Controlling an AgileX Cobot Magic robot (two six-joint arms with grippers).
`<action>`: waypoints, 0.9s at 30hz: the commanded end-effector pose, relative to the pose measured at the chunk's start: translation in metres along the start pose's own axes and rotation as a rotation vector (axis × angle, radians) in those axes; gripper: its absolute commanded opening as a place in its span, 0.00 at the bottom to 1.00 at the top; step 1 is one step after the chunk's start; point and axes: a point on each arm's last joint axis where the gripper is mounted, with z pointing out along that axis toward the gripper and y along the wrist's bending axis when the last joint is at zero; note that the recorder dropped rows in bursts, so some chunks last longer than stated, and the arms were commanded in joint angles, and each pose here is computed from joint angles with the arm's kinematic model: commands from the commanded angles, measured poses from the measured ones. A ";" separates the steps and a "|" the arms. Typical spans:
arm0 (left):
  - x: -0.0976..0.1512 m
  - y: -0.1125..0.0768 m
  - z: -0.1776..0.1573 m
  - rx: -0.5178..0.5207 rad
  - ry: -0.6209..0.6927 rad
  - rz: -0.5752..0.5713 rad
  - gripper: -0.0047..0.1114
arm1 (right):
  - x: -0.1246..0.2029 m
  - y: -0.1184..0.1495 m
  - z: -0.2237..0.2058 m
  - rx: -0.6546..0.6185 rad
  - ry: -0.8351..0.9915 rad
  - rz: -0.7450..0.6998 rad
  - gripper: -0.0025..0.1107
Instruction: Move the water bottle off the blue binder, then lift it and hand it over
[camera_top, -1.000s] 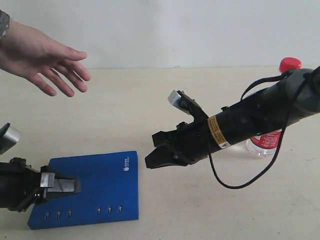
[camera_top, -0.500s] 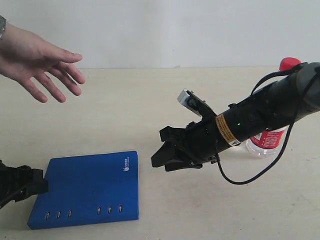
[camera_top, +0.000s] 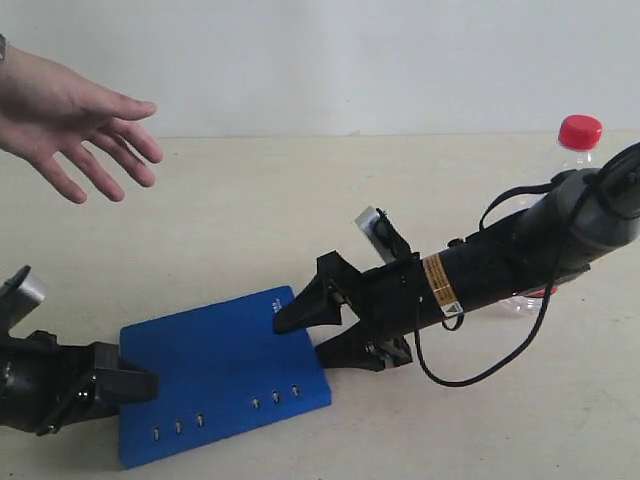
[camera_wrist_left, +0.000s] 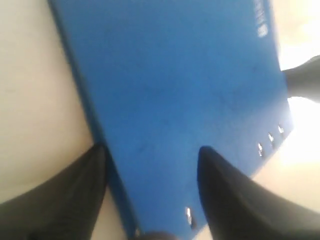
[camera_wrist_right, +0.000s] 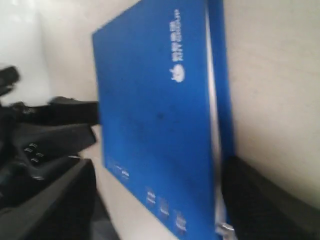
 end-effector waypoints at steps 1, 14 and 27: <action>0.008 -0.013 0.006 0.202 0.039 0.067 0.49 | 0.004 0.000 0.007 -0.127 0.017 -0.028 0.59; 0.005 -0.041 -0.004 0.530 -0.036 0.199 0.34 | 0.031 0.016 0.020 -0.156 0.227 -0.268 0.02; -0.026 -0.020 0.003 0.289 -0.068 0.184 0.32 | 0.035 0.070 -0.011 -0.134 0.242 -0.388 0.02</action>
